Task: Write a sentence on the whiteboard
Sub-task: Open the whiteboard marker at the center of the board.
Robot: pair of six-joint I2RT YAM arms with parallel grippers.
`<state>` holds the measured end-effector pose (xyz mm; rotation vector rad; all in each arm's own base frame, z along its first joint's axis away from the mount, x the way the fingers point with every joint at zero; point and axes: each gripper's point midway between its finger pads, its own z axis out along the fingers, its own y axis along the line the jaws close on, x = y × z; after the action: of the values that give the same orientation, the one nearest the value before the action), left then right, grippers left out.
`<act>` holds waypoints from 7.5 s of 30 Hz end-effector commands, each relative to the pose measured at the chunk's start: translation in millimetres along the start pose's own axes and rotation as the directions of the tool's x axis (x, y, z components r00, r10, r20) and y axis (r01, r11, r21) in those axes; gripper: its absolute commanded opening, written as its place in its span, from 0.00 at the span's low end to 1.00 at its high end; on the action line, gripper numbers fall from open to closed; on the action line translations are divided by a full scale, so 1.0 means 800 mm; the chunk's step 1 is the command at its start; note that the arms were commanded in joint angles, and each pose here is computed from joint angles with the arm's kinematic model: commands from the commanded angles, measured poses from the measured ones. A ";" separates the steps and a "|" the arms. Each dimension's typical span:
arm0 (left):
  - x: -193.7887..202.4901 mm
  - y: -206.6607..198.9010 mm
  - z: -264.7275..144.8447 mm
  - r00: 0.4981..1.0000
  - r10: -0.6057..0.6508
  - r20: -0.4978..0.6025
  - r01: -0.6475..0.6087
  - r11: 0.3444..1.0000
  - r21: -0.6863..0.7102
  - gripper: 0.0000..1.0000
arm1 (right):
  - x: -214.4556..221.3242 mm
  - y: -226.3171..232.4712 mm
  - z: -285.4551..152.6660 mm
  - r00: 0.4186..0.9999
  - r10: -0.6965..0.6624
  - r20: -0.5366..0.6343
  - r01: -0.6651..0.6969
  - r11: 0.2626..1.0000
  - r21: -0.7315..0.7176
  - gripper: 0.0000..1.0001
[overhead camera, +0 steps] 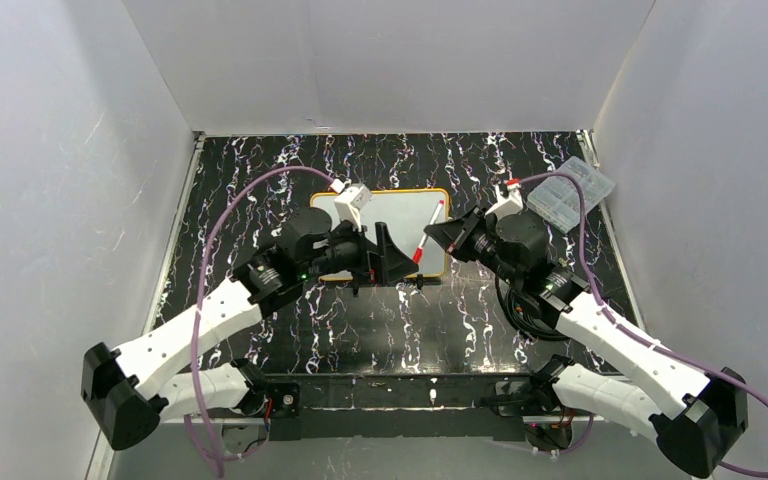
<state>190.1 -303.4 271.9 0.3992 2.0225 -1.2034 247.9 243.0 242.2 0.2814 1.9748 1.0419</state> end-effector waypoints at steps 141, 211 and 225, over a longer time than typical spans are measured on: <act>-0.137 -0.057 -0.070 0.936 -0.126 0.329 -0.018 0.915 0.403 0.91 | -0.028 0.183 -0.088 0.974 -0.160 0.158 0.223 0.592 -0.774 0.01; -0.118 -0.038 -0.047 0.961 -0.139 0.237 0.033 0.914 0.404 0.00 | 0.060 0.156 -0.090 0.887 -0.374 -0.271 0.016 0.612 -0.791 0.12; -0.175 -0.002 -0.091 0.905 -0.146 0.400 0.015 0.949 0.314 0.00 | 0.108 0.095 -0.096 0.771 -0.470 -0.430 0.032 0.703 -0.711 0.01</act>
<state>242.1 -257.0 350.9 0.2043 1.6602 -1.6056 151.0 304.0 293.8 -0.6690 1.7866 1.6881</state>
